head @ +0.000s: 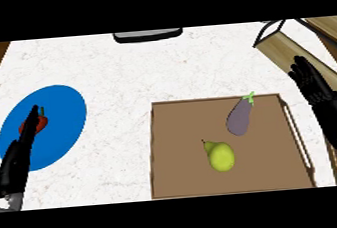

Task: Pick the pear from the tray and place it in the tiered shelf

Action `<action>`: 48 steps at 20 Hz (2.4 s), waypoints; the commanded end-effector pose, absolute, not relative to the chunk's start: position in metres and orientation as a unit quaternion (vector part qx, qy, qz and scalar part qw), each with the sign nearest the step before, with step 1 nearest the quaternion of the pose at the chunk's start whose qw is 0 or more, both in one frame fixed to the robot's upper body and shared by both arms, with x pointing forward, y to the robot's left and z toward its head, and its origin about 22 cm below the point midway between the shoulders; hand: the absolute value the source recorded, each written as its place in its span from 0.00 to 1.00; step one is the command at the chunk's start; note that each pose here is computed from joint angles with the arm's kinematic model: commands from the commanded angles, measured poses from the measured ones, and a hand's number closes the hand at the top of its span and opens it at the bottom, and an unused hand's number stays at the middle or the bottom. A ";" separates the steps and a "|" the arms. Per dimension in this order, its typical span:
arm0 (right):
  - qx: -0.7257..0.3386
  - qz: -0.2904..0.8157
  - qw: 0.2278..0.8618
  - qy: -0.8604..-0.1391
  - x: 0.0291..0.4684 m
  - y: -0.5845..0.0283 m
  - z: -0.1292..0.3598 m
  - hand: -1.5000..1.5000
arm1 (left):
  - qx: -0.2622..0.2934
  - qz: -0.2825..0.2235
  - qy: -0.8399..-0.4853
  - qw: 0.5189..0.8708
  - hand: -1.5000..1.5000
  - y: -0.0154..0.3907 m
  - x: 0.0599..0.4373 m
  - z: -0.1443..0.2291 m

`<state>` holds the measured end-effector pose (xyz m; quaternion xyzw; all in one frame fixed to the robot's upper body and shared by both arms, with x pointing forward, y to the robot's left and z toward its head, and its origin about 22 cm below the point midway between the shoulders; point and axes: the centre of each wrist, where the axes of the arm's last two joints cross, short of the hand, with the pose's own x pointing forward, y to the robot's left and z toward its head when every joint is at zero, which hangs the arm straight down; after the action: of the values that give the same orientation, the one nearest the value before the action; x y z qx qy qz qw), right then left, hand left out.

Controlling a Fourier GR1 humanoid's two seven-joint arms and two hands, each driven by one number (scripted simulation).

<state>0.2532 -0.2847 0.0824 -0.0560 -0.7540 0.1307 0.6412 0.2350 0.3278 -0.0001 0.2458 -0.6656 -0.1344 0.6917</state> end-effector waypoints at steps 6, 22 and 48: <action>0.128 0.290 0.663 -0.679 0.312 -0.223 0.088 1.00 | 0.069 -0.081 -0.742 0.662 0.50 0.261 0.287 0.060; 0.237 0.464 0.718 -0.462 0.410 -0.220 0.130 0.00 | 0.026 -0.041 -0.700 0.712 0.50 0.261 0.302 0.066; -0.066 0.837 0.455 -0.296 0.338 -0.074 0.142 0.00 | 0.033 -0.014 -0.687 0.726 0.50 0.280 0.299 0.050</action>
<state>0.3452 -0.0815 0.1343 -0.0304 -0.3275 0.8133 0.4799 0.3051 0.2792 0.0583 0.0373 -0.6902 -0.0240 0.7223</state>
